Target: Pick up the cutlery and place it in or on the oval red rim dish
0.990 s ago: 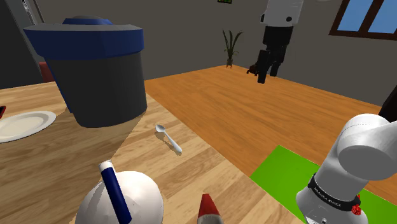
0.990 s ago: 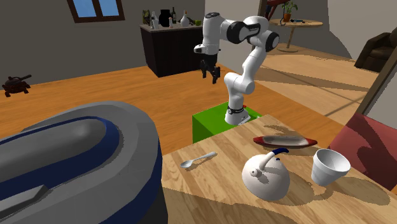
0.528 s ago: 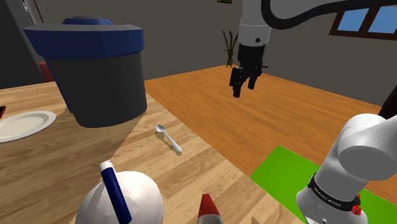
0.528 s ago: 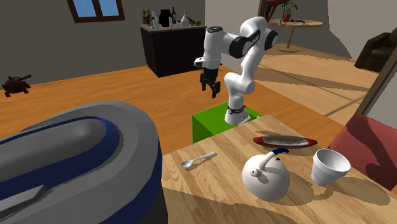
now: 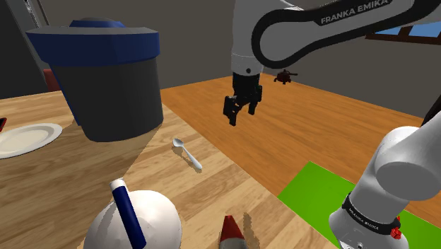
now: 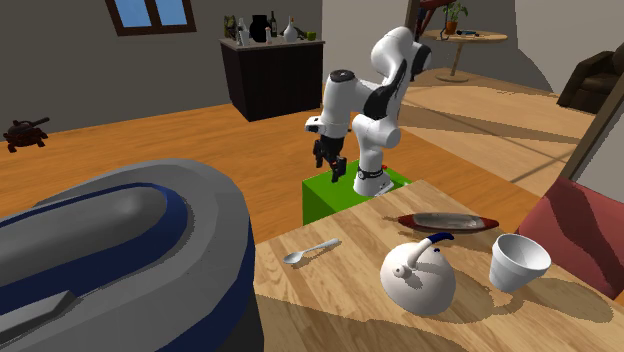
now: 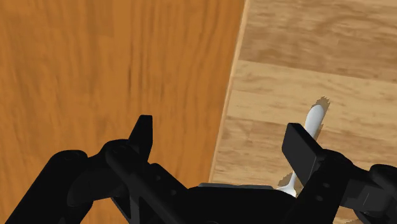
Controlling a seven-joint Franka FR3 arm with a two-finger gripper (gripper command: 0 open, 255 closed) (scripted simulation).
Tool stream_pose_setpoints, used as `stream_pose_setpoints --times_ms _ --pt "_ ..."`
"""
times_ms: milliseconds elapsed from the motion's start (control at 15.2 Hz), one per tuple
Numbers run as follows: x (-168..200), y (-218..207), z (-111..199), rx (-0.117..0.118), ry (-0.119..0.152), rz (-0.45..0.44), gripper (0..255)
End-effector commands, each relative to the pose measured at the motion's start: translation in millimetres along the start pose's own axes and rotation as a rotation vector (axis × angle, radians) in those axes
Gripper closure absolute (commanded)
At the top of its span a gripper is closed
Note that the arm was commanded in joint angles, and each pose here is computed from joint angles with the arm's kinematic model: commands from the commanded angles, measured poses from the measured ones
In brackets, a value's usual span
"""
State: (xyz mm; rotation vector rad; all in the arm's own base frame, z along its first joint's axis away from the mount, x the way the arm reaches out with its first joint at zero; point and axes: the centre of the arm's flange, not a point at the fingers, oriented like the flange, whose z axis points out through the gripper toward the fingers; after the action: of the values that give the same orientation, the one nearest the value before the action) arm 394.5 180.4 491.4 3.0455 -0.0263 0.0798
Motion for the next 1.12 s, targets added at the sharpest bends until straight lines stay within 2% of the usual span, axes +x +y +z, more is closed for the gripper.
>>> stream_pose_setpoints --times_ms 0,1056 --pt "11 -21 11 -0.006 0.011 0.007 0" --pt "111 -163 111 -0.062 0.083 0.053 0"
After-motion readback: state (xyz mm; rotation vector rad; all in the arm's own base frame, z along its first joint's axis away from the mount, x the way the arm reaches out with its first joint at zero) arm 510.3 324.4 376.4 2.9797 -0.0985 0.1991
